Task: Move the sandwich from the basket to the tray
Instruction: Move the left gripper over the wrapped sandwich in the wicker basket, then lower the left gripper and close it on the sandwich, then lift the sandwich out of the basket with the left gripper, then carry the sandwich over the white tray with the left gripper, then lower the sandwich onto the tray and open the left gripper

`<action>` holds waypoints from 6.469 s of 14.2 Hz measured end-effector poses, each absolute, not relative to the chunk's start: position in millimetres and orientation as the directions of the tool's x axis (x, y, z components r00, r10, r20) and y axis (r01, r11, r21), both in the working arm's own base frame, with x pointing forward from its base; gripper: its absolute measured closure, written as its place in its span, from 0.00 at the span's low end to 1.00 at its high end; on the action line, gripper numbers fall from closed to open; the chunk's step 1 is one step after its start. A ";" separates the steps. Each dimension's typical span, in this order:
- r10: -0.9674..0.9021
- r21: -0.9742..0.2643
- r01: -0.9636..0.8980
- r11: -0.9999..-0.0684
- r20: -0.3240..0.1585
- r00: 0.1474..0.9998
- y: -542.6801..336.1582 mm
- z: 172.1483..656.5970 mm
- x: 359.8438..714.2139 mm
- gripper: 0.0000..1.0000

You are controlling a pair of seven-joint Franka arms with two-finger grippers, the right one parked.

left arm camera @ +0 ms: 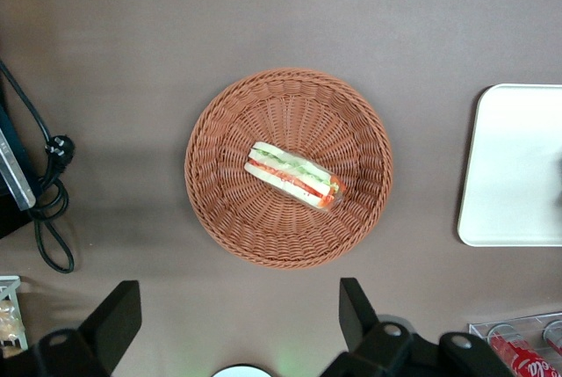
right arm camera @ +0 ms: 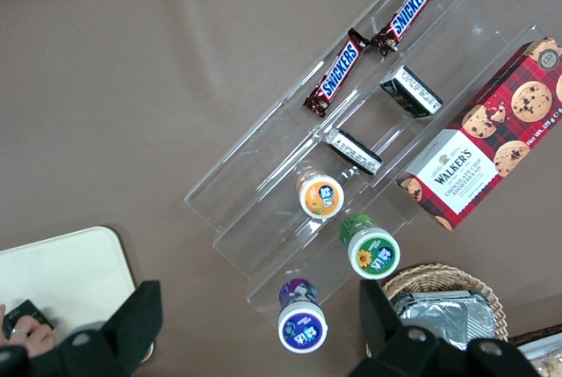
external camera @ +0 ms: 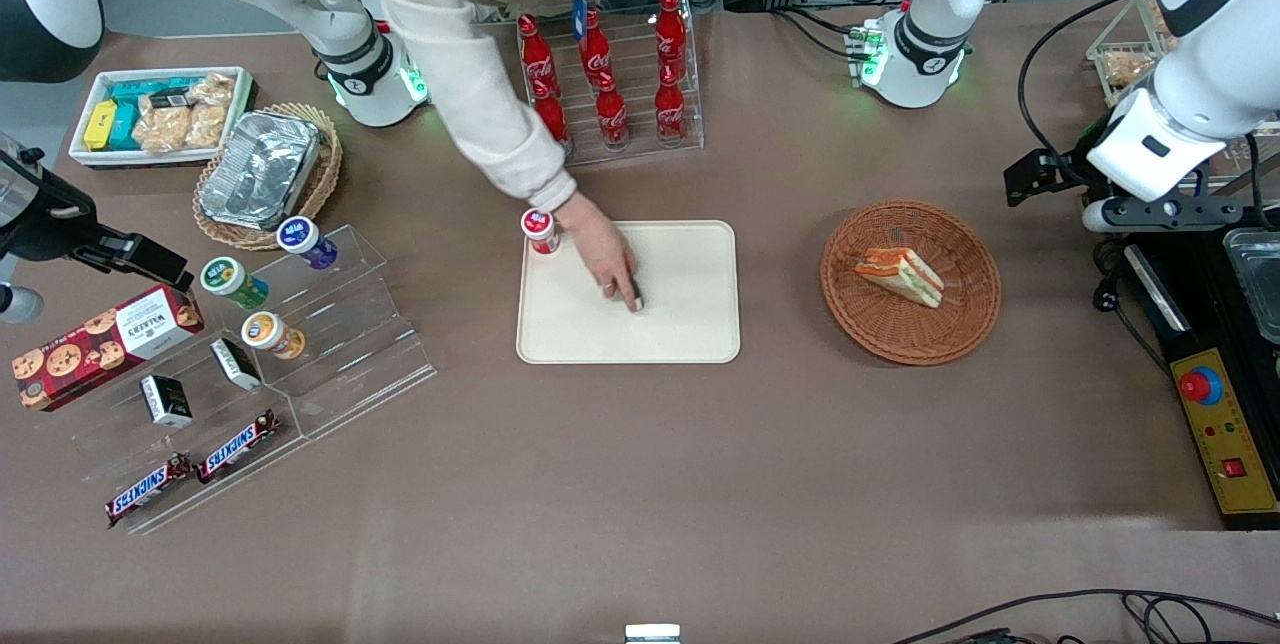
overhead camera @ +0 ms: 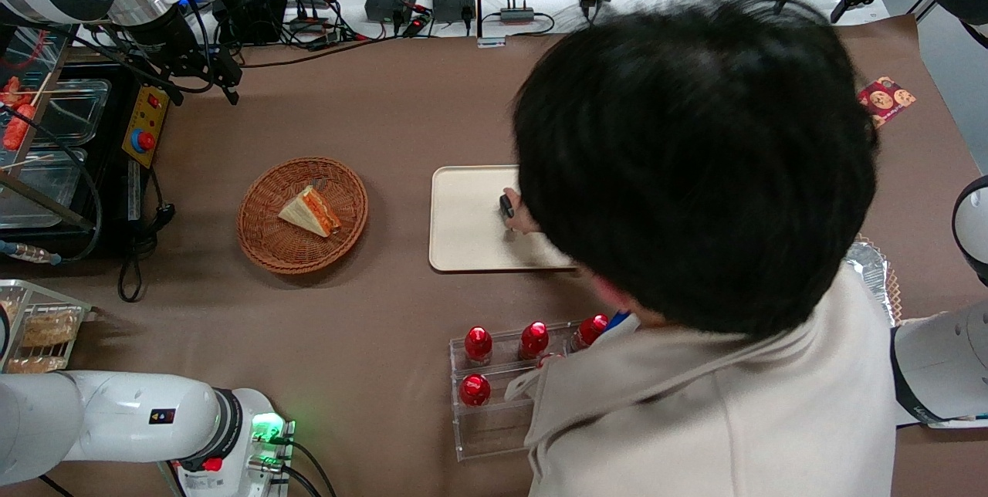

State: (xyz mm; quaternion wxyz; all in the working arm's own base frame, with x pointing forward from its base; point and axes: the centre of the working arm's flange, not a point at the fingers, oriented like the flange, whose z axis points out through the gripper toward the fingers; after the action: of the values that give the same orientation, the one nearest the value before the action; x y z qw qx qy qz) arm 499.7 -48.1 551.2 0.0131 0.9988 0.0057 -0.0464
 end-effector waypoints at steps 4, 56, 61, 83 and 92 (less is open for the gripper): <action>0.072 0.023 0.073 -0.997 -0.047 0.996 -59.7 524.2 490.5 0.00; 0.564 -0.078 0.560 -0.824 -0.039 0.825 -136.5 535.5 526.2 0.84; 0.454 -0.093 0.447 -0.890 -0.074 0.888 -130.1 553.5 525.6 0.84; -0.007 0.079 0.002 -0.997 -0.108 0.994 -406.1 365.1 494.5 0.84; -0.061 0.080 -0.053 -0.995 -0.104 0.993 -422.5 247.1 479.7 0.84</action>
State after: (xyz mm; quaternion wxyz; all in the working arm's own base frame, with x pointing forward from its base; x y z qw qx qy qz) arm 479.7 -422.5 247.1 0.0388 0.9974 -0.0285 -0.0533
